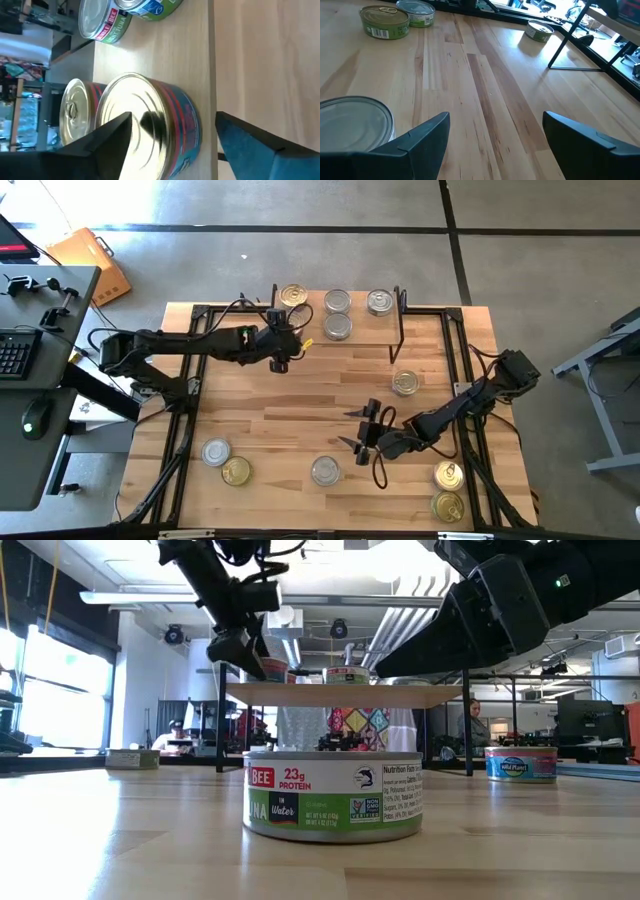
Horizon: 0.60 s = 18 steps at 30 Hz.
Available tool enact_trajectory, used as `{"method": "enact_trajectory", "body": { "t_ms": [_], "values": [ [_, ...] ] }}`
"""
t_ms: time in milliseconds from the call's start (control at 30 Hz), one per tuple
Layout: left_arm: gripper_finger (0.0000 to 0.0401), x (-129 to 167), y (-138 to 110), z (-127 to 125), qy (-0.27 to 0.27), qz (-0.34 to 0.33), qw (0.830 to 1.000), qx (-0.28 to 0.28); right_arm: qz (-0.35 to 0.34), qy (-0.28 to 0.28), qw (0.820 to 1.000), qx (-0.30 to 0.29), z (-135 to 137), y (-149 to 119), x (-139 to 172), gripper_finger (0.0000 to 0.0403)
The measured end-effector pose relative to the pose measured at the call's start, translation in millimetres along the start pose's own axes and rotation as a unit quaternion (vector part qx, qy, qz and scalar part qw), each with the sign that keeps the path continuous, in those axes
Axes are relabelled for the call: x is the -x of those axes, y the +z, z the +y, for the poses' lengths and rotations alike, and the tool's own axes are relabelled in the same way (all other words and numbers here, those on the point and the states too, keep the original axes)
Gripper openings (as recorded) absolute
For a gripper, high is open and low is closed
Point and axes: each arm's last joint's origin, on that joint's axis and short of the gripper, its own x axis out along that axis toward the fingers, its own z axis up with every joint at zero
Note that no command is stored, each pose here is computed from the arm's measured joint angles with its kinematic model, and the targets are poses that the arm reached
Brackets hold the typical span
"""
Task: Stack canned seafood by type on shelf
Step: Stack the green white tuna can on top of the other green white tuna can on the shelf
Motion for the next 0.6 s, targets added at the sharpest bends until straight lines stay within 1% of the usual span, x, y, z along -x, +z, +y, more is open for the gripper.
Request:
{"method": "enact_trajectory", "body": {
  "t_ms": [100,233,600],
  "values": [
    [0.0294,0.1,-1.1,-0.6,-0.001,0.006,1.0,0.012,0.0,0.0,1.0,0.0,0.0,0.0,0.0,0.0311],
    [0.0294,4.9,0.0,3.0,0.01,-0.005,0.999,0.035,0.0,0.0,1.0,0.0,0.0,0.0,0.0,0.0311],
    [0.0294,25.3,5.1,7.8,0.056,-0.026,0.997,0.048,0.0,0.0,1.0,0.004,0.0,0.1,0.0,0.0311]
  ]
}}
